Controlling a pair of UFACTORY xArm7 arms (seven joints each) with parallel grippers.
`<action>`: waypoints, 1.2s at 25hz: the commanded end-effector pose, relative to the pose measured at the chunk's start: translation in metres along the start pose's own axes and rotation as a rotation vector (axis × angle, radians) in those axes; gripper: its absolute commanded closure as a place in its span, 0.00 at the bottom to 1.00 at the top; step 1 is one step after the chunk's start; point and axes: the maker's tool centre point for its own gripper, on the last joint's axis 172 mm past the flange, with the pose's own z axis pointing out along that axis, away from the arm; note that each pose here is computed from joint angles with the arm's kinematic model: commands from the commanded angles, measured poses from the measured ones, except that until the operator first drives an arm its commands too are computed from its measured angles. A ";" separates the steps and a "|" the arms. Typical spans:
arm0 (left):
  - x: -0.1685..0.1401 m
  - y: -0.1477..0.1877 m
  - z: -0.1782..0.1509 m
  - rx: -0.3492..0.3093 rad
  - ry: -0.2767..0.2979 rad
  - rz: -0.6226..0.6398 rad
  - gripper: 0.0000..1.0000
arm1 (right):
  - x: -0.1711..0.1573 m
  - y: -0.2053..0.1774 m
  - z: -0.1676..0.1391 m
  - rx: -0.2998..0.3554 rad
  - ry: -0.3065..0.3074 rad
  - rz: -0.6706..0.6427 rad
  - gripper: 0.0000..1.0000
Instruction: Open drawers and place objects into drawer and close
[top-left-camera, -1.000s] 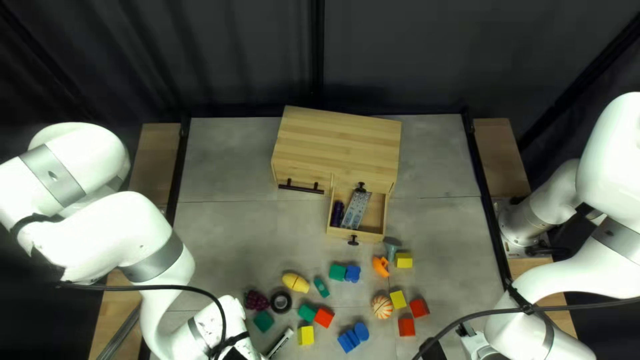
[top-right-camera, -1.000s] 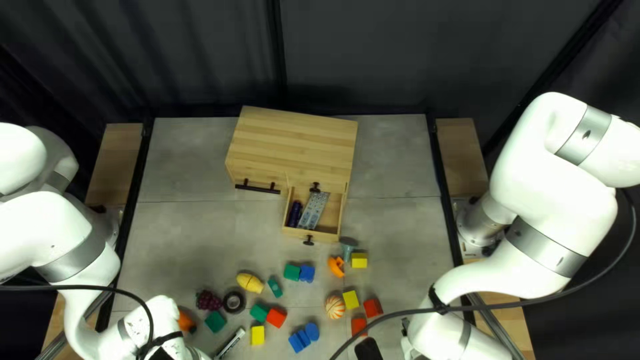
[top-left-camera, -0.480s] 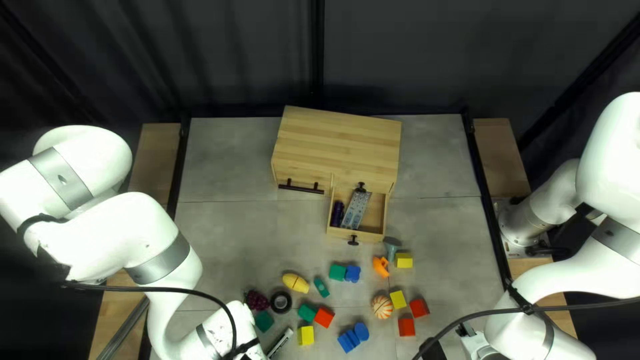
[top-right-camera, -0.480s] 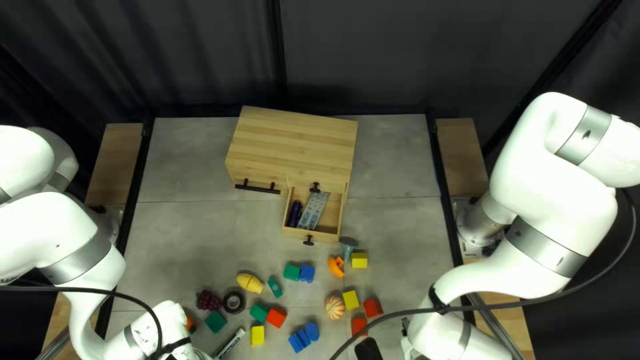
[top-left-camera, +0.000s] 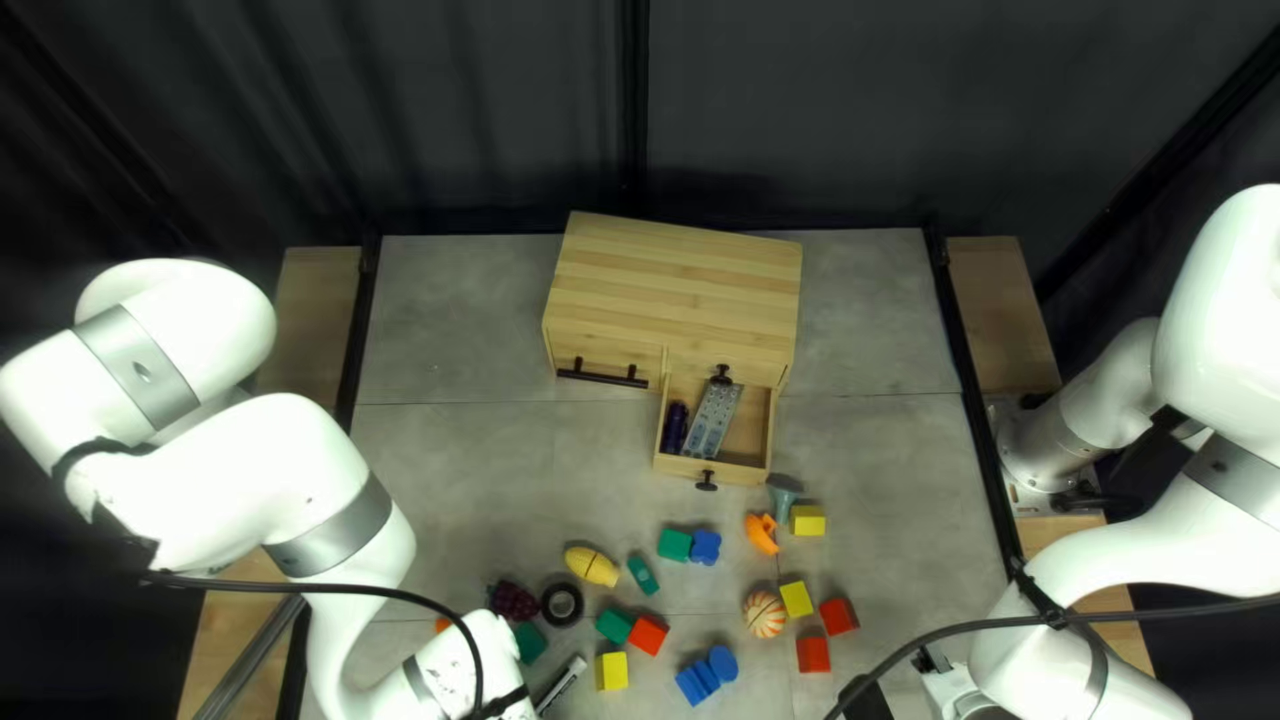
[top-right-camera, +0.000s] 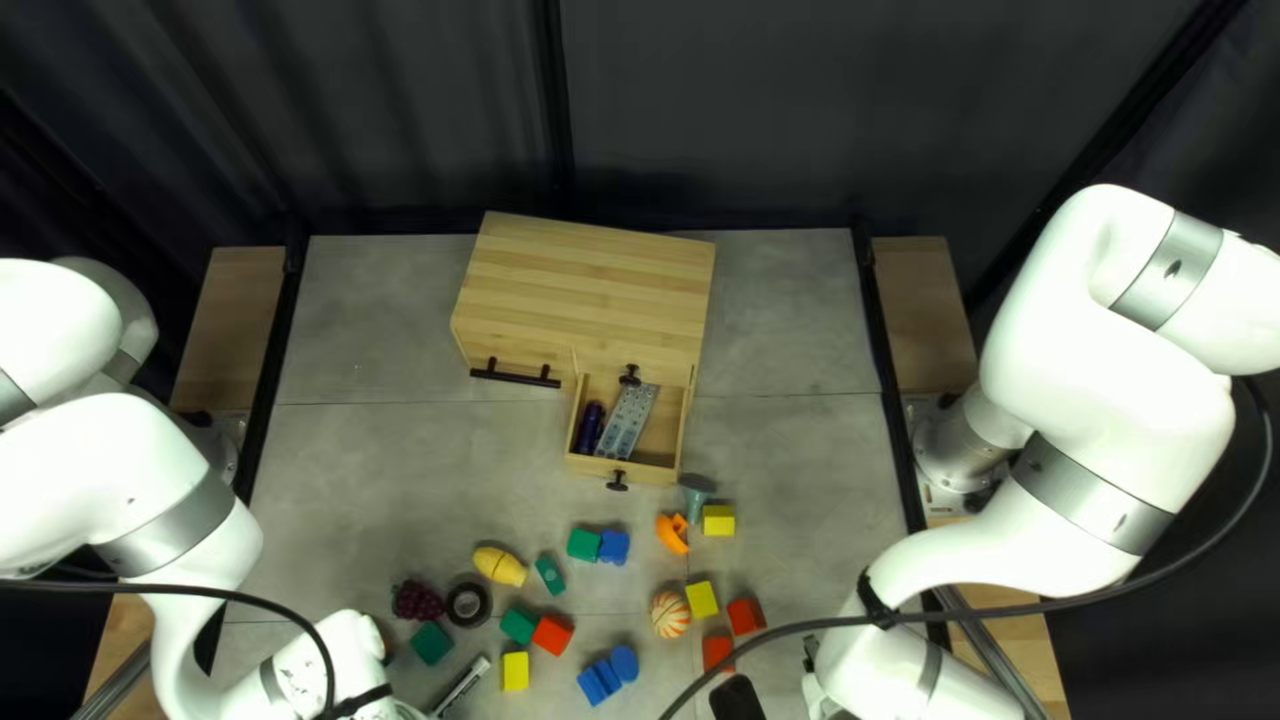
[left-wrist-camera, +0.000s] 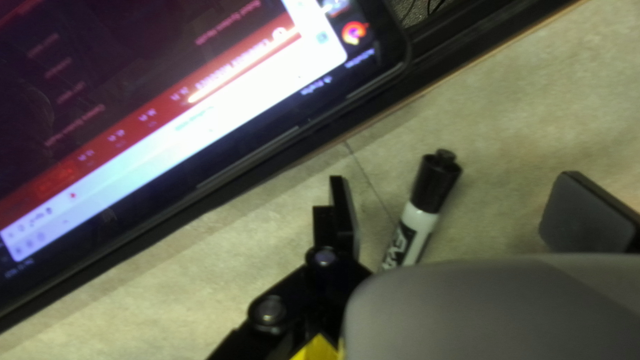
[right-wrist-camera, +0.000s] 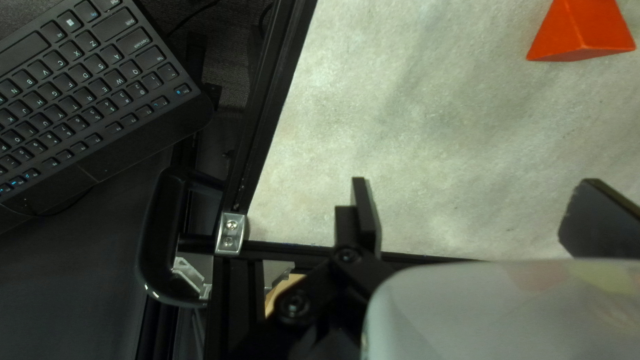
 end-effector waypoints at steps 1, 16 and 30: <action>-0.002 -0.001 0.001 0.007 -0.006 0.004 0.03 | 0.000 0.000 0.000 0.000 0.000 0.000 0.00; -0.011 0.003 0.004 0.048 -0.023 -0.013 0.38 | 0.000 0.000 0.000 0.000 0.000 0.000 0.00; -0.014 0.007 0.003 0.041 -0.027 -0.026 1.00 | 0.000 0.000 0.000 0.000 0.000 0.000 0.00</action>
